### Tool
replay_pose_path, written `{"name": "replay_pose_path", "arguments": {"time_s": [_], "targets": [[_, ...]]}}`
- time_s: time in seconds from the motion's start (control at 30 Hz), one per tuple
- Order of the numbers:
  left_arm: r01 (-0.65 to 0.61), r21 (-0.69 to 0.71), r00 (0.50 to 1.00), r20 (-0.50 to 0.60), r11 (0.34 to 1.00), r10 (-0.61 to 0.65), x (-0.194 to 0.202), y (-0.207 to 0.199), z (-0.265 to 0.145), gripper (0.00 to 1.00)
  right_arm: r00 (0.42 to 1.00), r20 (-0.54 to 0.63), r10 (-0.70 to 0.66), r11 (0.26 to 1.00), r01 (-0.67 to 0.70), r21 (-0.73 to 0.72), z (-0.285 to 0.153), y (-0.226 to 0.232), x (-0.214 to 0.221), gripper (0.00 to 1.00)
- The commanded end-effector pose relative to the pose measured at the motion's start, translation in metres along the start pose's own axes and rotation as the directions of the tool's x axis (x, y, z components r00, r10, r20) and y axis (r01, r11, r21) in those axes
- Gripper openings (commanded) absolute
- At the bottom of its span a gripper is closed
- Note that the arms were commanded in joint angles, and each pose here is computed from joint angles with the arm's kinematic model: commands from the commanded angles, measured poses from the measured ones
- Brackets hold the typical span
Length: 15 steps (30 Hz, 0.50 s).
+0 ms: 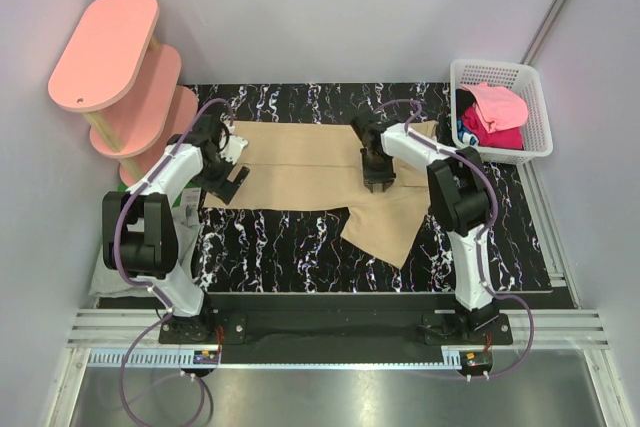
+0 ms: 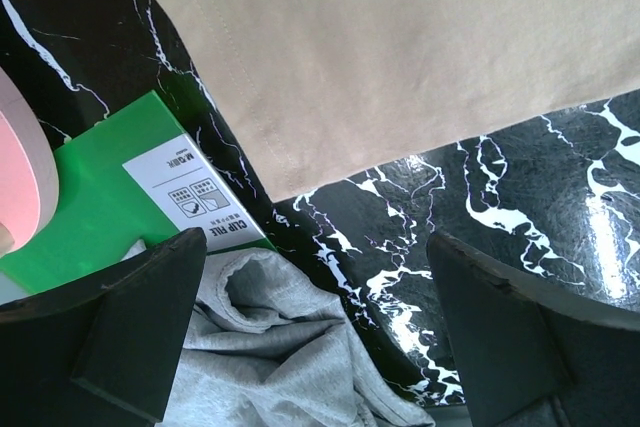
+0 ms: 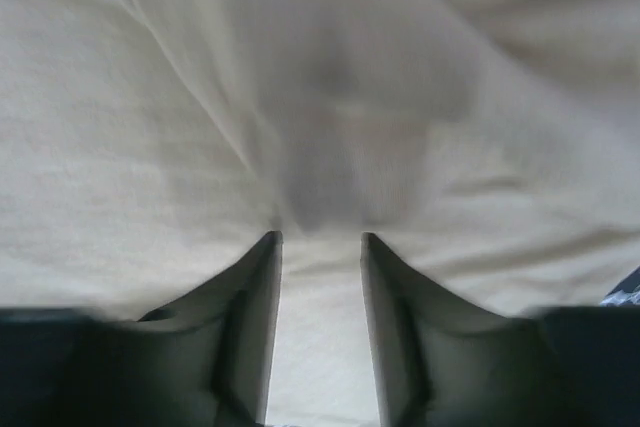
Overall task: Fold and stack the t-shirts
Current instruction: Fold the tshirt
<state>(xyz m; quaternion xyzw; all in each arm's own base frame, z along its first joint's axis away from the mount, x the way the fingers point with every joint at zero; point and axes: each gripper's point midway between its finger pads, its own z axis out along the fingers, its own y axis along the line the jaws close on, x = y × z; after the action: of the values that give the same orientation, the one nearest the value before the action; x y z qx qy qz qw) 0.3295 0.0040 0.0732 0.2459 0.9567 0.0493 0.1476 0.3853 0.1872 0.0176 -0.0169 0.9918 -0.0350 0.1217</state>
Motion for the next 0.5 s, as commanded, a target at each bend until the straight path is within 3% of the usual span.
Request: {"name": "replay_pose_path", "arguments": {"time_s": [0.0, 0.03, 0.13, 0.3, 0.47], "targets": [[-0.008, -0.034, 0.999, 0.033, 0.999, 0.009, -0.007, 0.008, 0.002, 0.99, 0.998, 0.053, 0.041, 0.998, -0.039, -0.039, -0.049, -0.005, 0.013, 0.71], [-0.009, -0.036, 0.999, 0.033, 0.999, 0.01, -0.006, 0.008, 0.003, 0.99, 0.997, 0.064, 0.052, 0.998, -0.05, -0.036, -0.056, -0.009, 0.014, 0.79], [-0.014, -0.039, 0.999, 0.032, 0.999, 0.015, -0.003, 0.007, 0.004, 0.99, 0.992, 0.09, 0.089, 0.994, -0.083, -0.067, -0.084, -0.016, 0.027, 0.82], [-0.014, -0.042, 1.0, 0.012, 0.999, 0.015, 0.007, 0.009, 0.007, 0.99, 0.982, 0.051, 0.179, 0.975, -0.17, -0.146, -0.113, -0.019, 0.081, 0.81], [-0.027, -0.041, 1.0, -0.016, 0.999, 0.026, 0.023, 0.007, 0.015, 0.99, 0.958, -0.014, 0.286, 0.937, -0.283, -0.205, -0.114, -0.024, 0.14, 0.76]]}}
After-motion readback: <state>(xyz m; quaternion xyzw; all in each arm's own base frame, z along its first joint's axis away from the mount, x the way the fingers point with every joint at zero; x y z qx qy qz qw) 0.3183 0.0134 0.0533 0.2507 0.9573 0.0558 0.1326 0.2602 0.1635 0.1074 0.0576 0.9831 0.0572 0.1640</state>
